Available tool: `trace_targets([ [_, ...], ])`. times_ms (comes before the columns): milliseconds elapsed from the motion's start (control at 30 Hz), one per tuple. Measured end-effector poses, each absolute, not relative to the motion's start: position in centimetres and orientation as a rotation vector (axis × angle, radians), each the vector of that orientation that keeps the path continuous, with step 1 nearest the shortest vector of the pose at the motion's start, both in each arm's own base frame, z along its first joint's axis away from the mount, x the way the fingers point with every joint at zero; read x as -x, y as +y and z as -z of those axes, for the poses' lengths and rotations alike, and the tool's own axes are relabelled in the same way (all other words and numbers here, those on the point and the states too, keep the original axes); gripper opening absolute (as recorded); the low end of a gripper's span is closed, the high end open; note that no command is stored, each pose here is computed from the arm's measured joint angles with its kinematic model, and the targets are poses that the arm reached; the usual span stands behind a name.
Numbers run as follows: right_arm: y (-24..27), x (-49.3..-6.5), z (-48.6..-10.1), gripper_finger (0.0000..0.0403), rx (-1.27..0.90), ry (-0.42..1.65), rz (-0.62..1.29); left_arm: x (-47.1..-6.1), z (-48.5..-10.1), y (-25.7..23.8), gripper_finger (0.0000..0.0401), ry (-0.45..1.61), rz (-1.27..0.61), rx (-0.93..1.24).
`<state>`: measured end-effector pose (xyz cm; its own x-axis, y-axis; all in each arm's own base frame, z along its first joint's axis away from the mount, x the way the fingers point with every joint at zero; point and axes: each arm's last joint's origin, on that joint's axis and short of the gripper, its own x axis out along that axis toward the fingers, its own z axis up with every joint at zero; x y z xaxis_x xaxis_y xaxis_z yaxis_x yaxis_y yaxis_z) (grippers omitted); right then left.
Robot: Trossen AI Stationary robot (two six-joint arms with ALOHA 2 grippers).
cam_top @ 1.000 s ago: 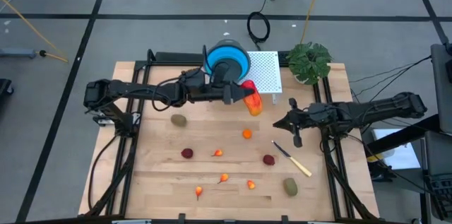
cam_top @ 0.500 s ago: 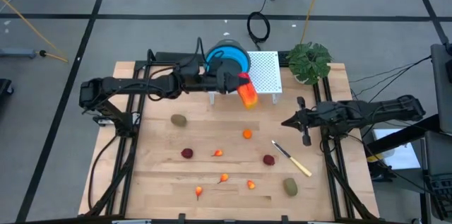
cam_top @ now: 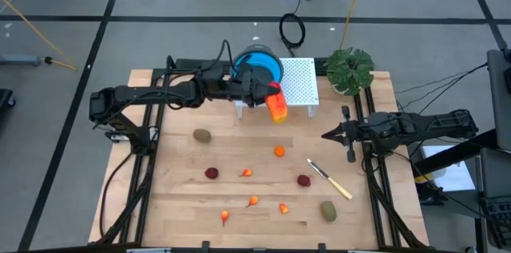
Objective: Pick & Place Fruit
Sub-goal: Put the mango into the blue strainer bowl on the shelf
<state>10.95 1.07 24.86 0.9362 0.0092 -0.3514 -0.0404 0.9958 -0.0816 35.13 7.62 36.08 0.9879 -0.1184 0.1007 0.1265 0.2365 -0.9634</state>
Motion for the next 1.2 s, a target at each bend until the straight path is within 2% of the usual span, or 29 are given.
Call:
trace_targets([
  [200,1.1,-10.9,-24.7,0.0001,0.089,0.373,-0.028,-35.1,-36.0,7.6,0.0230,-0.002,0.175,1.283],
  [367,1.0,-10.6,-24.4,0.0001,0.071,0.413,-0.028,-35.2,-36.0,7.6,0.0230,-0.013,0.169,1.121],
  [700,0.9,-9.1,-24.9,0.0001,0.075,0.346,-0.052,-35.1,-35.4,7.6,0.0230,0.035,0.127,0.873],
  [1000,0.9,-7.9,-25.4,0.0001,0.059,0.267,-0.109,-34.6,-35.7,6.6,0.0230,0.041,0.106,0.423],
  [1200,0.9,-7.4,-25.5,0.0000,0.031,0.239,-0.106,-34.2,-36.2,4.5,0.0230,0.045,-0.014,0.017],
])
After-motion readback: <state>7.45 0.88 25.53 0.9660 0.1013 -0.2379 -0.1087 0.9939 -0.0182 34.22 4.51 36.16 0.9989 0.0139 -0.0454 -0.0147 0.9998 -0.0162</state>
